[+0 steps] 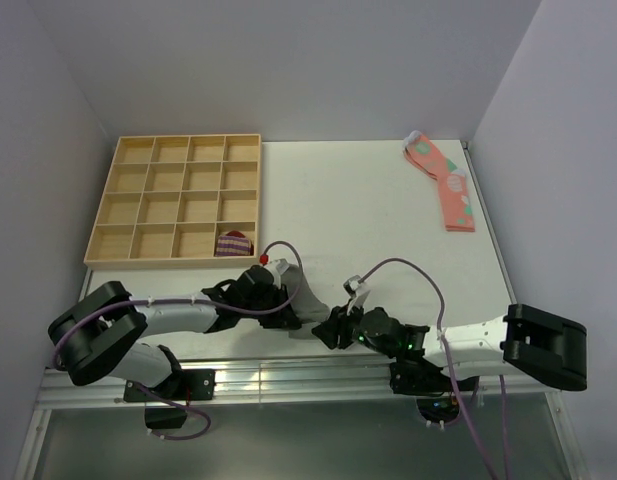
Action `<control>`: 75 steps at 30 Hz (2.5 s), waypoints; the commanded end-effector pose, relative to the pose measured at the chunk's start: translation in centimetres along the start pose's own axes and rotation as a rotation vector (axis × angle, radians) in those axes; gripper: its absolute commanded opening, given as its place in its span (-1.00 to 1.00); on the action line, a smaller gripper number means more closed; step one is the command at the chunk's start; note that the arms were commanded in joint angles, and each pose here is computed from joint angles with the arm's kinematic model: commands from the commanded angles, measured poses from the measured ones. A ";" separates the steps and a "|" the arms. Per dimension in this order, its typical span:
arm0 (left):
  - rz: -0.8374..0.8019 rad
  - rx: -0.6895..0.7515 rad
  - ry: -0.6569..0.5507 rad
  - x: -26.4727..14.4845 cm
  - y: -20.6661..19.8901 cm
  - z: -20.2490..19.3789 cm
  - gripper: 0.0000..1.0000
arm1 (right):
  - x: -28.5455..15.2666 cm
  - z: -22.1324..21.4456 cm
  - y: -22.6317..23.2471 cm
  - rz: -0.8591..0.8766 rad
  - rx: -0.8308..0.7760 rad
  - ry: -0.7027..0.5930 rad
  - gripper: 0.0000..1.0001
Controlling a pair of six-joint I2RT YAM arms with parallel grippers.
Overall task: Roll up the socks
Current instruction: Roll the sock at the center of the board.
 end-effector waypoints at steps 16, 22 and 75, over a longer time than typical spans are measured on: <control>0.161 0.033 0.084 0.9 3.1 -2.2 -0.99 | -0.2 0.1 0.1 -0.016 -0.018 -0.030 -0.01; 0.161 0.030 0.091 1.0 3.2 -2.5 -0.99 | -1.0 1.4 0.3 -0.021 -0.003 -0.083 0.12; 0.081 -0.018 -0.216 -1.1 0.0 2.6 -0.38 | -0.9 -1.8 -4.1 -0.324 0.124 0.092 -0.82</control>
Point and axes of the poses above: each gripper's point midway between its finger pads, its own x axis out along the fingers, its own y axis along the line the jaws close on, z = x × y, the point moved 3 cm from there along -x, back along the fingers, and after that the axes turned 12 degrees about x, right-handed, at the moved point
